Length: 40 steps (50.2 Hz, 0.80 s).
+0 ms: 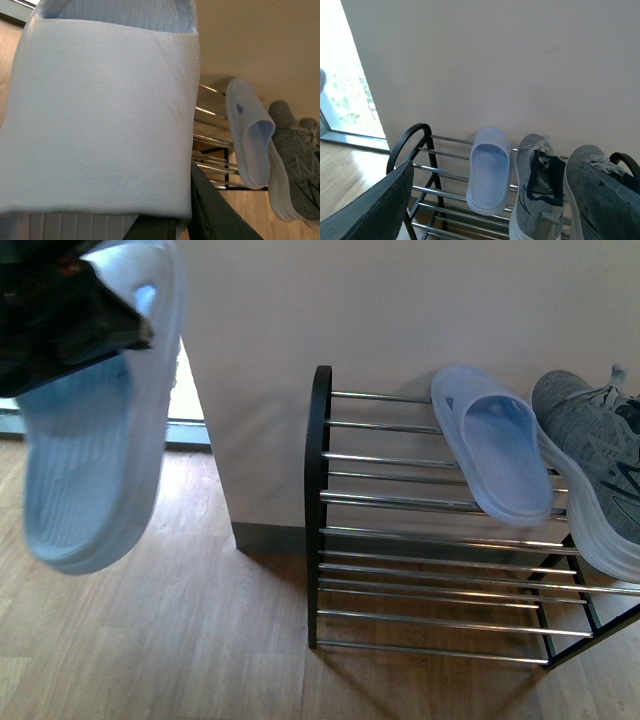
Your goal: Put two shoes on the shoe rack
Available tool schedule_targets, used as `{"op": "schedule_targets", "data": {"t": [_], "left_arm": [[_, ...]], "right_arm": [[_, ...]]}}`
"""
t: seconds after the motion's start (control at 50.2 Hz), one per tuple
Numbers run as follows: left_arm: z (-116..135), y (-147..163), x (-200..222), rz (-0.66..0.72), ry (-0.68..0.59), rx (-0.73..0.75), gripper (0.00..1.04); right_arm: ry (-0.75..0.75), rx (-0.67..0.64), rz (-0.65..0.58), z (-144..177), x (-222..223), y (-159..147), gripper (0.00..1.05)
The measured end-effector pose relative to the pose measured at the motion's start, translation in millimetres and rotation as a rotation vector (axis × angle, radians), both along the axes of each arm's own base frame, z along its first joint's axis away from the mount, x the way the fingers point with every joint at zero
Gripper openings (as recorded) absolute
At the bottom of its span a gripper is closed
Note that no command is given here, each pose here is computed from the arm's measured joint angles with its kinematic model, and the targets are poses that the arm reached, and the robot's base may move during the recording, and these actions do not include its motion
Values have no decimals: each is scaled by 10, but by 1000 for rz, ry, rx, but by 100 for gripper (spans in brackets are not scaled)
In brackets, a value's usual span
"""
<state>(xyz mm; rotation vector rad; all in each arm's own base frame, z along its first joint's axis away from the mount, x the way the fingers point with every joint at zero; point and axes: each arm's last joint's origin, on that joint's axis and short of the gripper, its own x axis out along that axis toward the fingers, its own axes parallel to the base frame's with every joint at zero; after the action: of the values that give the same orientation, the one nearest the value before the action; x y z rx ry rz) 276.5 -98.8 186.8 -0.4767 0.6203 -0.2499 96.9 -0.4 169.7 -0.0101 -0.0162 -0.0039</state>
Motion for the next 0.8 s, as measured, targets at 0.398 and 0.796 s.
{"op": "schedule_targets", "data": {"t": [0.398, 0.796], "left_arm": [[-71, -661, 837, -177, 2, -50, 2], [-343, -1173, 1315, -219, 66, -124, 2]], "right_arm": [[0, 0, 0, 0, 0, 0, 95], [0, 0, 0, 0, 0, 0, 95]]}}
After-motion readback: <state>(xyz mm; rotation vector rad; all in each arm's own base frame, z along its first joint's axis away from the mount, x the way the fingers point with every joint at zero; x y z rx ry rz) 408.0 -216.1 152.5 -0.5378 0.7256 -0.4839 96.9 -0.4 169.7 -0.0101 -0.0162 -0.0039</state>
